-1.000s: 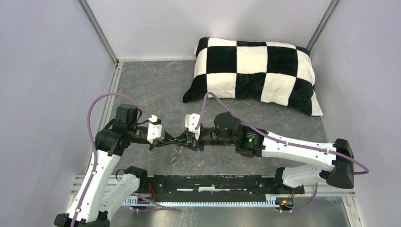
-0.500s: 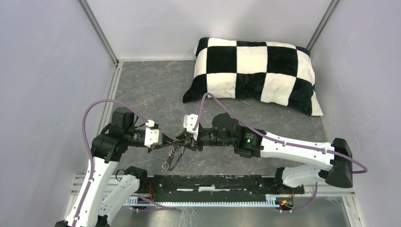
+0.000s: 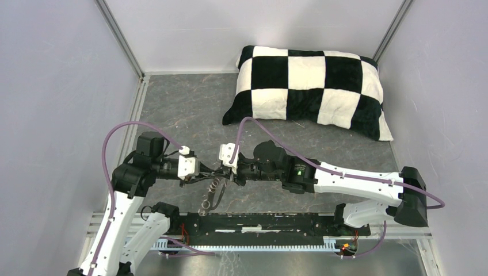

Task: Put the keys on the keyring

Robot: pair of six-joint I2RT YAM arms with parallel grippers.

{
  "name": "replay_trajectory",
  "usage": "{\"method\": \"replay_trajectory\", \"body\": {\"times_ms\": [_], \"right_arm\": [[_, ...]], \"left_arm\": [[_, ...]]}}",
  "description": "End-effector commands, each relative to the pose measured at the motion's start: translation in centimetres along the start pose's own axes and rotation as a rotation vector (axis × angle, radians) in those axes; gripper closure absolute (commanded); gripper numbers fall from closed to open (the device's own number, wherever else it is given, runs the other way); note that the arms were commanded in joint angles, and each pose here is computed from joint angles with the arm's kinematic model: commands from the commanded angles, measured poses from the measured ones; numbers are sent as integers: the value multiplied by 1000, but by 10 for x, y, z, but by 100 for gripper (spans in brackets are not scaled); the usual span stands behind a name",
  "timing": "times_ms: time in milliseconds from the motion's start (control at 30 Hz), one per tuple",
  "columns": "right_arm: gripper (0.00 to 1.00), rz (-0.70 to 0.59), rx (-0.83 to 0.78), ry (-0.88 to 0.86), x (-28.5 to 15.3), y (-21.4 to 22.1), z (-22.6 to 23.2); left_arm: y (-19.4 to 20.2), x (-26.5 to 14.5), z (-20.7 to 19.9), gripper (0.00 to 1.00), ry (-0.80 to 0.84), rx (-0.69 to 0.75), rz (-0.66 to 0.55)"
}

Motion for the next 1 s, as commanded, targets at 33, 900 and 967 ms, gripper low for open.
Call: {"method": "replay_trajectory", "body": {"times_ms": [33,900,967], "right_arm": [[99,42,-49,57,-11,-3,-12],[99,83,-58,-16,11,-9,-5],[99,89,-59,-18,12,-9,-5]], "left_arm": [[-6,-6,-7,68,-15,44,4],[6,1,4,71,32,13,46],[10,1,4,71,18,27,62]]}}
Point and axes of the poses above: each gripper's point midway between its finger pads, its own x axis out along the fingers, its own z axis along the line the jaws close on, y = z × x, the point moved 5 cm from there along -x, back along the fingers, and after that the axes turned 11 degrees about -x, right-handed, at the moved point
